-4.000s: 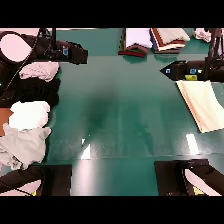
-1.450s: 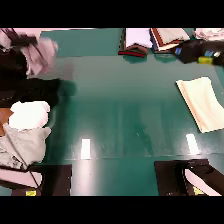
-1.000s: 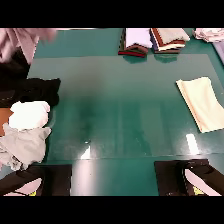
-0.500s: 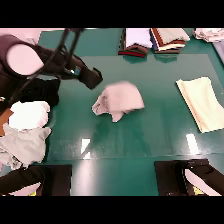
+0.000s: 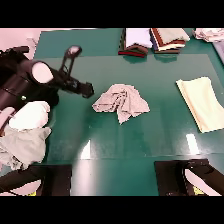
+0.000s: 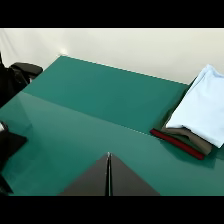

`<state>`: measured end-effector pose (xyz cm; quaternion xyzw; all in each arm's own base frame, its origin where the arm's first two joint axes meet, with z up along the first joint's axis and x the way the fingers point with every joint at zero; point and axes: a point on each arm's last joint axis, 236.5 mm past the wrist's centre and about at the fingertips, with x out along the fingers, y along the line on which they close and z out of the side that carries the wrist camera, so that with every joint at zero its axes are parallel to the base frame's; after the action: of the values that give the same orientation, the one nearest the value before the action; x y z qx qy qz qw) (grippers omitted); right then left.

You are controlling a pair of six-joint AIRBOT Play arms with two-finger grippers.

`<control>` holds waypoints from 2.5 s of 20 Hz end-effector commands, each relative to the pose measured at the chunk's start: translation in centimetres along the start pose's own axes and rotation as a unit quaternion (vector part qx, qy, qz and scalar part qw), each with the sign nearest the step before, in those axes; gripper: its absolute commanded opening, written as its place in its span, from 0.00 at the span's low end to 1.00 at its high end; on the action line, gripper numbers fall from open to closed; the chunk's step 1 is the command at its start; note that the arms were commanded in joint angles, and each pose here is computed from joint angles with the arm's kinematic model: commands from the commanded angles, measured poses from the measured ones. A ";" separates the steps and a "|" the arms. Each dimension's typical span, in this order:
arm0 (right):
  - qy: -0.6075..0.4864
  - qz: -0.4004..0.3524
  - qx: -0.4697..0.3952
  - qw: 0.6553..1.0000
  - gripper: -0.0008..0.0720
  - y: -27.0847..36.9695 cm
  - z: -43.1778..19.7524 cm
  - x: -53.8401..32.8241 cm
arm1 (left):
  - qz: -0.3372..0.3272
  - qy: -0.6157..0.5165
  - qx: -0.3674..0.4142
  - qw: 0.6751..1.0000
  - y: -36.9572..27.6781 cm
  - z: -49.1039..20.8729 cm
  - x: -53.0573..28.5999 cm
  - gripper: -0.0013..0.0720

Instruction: Fold the shirts.

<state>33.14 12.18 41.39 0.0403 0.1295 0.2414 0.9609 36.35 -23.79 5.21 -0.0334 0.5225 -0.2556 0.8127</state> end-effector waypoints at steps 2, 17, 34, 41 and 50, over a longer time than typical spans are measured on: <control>0.002 0.000 0.001 1.000 0.03 -0.1 -0.1 0.1 | -0.048 0.046 -0.113 0.991 0.2 -5.2 7.3 0.86; 0.192 0.000 0.068 0.979 0.03 -2.7 -15.0 5.1 | 0.013 -0.072 -0.106 0.992 6.9 4.0 3.0 0.05; 0.488 -0.051 0.267 0.830 0.71 -8.2 -47.0 15.5 | 0.043 -0.050 -0.080 0.995 8.1 2.8 2.8 0.05; 0.460 0.017 0.218 0.860 0.03 -4.4 -43.9 19.9 | 0.049 -0.054 -0.074 0.995 8.4 3.1 2.4 0.05; 0.168 -0.063 0.030 0.983 0.03 -8.7 -10.4 8.9 | 0.119 -0.404 0.062 0.905 2.6 14.7 -30.5 0.05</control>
<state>44.51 11.78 17.84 0.0451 0.3939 0.2016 0.8956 44.22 -12.80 25.75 -0.0410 0.2489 -0.1565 0.9549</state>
